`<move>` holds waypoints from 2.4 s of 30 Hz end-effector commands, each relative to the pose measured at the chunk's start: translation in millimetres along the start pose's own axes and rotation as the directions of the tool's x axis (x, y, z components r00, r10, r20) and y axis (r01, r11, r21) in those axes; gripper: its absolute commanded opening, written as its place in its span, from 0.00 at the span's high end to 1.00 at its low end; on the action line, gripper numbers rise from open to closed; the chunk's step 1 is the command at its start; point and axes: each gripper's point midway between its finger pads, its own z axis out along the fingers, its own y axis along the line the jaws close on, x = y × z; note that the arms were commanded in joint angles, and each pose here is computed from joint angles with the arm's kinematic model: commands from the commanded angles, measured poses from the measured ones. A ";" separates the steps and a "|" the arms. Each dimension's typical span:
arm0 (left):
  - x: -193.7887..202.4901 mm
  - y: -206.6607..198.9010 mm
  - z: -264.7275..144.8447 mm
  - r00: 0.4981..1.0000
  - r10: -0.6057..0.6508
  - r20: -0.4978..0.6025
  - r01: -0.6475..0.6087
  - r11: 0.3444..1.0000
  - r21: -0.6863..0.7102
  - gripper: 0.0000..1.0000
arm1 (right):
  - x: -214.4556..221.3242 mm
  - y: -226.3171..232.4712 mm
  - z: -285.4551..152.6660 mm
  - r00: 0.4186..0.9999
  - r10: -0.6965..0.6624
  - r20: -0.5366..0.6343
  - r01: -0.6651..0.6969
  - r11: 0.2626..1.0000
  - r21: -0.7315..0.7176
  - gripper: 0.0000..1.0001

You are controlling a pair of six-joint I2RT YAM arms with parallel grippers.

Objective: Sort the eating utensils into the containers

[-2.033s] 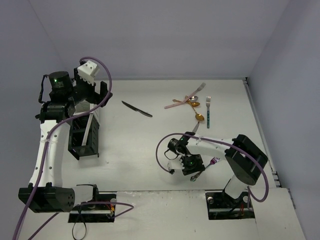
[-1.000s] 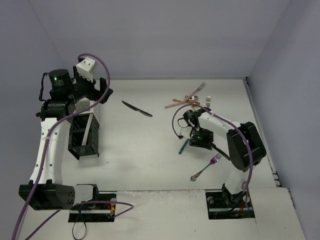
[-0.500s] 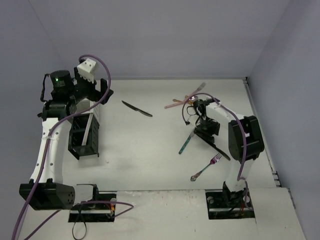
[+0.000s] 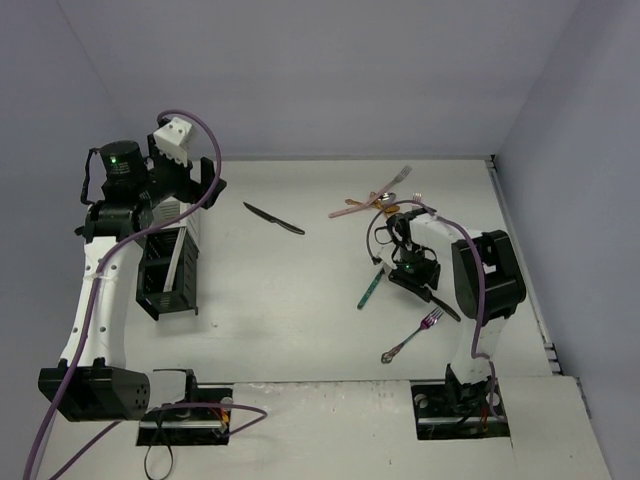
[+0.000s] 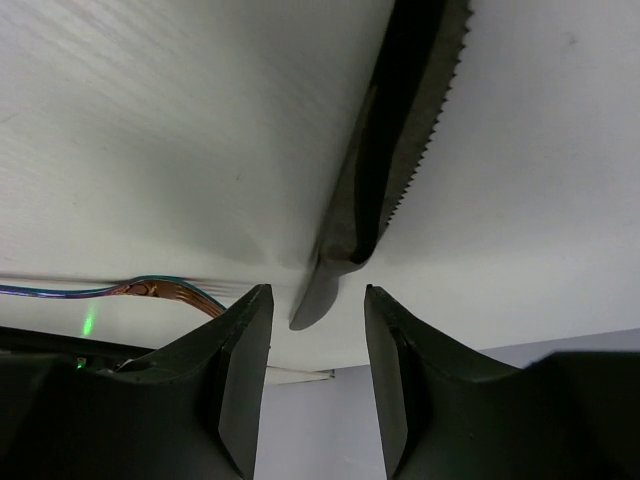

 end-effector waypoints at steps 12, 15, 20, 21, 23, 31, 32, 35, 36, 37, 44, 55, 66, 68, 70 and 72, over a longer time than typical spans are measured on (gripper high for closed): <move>-37.3 5.6 -7.6 0.989 0.087 0.119 -0.082 0.996 -0.046 0.15 | 9.2 21.7 19.3 0.997 0.047 -0.065 -0.055 0.991 -0.123 0.83; -36.9 6.8 -6.7 0.989 0.086 0.118 -0.081 0.995 -0.050 0.15 | 3.8 19.9 20.7 0.997 0.057 -0.047 -0.062 0.991 -0.122 0.93; -34.7 8.2 -4.0 0.991 0.077 0.111 -0.072 0.996 -0.049 0.15 | -11.3 9.5 11.7 0.997 0.074 0.012 -0.073 0.992 -0.103 1.00; -34.7 8.5 -3.6 0.991 0.075 0.109 -0.070 0.996 -0.049 0.15 | -17.3 7.2 6.6 0.996 0.078 0.041 -0.074 0.992 -0.104 1.00; -33.8 8.5 -3.1 0.992 0.070 0.102 -0.066 0.997 -0.047 0.15 | -26.1 1.7 -4.4 0.993 0.082 0.088 -0.074 0.993 -0.094 1.00; -30.3 6.3 -4.9 0.996 0.050 0.079 -0.047 0.998 -0.038 0.15 | -42.3 -5.2 -52.4 0.970 0.084 0.227 -0.065 0.994 -0.088 1.00; -30.6 5.1 -5.6 0.996 0.047 0.076 -0.044 0.998 -0.036 0.15 | -41.9 -3.5 -57.4 0.968 0.083 0.238 -0.062 0.994 -0.095 1.00; -31.1 2.8 -8.1 0.997 0.032 0.074 -0.030 0.999 -0.031 0.15 | -44.8 -4.4 -75.4 0.953 0.076 0.292 -0.053 0.995 -0.087 1.00; -30.7 0.9 -8.8 0.997 0.023 0.073 -0.022 0.999 -0.024 0.15 | -46.8 -4.6 -83.4 0.946 0.075 0.316 -0.050 0.995 -0.087 1.00; -30.2 -1.5 -10.1 0.997 0.013 0.073 -0.011 1.000 -0.017 0.15 | -52.0 -6.8 -94.3 0.934 0.077 0.349 -0.050 0.995 -0.086 1.00; -34.0 -26.8 -15.9 0.980 -0.168 0.108 0.160 0.984 0.081 0.15 | -95.5 -13.4 -180.7 0.792 0.092 0.604 -0.034 0.994 -0.106 1.00; -18.8 -81.2 3.1 0.852 -0.519 0.063 0.484 0.829 0.281 0.15 | -172.1 28.1 -264.7 0.595 0.029 0.803 0.144 0.979 -0.142 1.00; 14.9 -115.4 56.1 0.850 -0.526 -0.024 0.523 0.838 0.155 0.21 | -208.8 56.0 -279.9 0.551 0.081 0.830 0.175 0.962 -0.210 1.00; 20.5 -110.7 65.7 0.841 -0.539 -0.036 0.539 0.834 0.119 0.23 | -212.0 61.2 -279.7 0.554 0.082 0.829 0.183 0.959 -0.217 1.00; 22.7 -106.1 73.0 0.840 -0.542 -0.039 0.543 0.834 0.096 0.25 | -214.9 66.0 -278.7 0.557 0.078 0.827 0.187 0.958 -0.217 1.00; 23.5 -103.9 81.0 0.838 -0.544 -0.043 0.546 0.833 0.091 0.26 | -218.0 72.7 -277.2 0.563 0.069 0.823 0.195 0.957 -0.214 1.00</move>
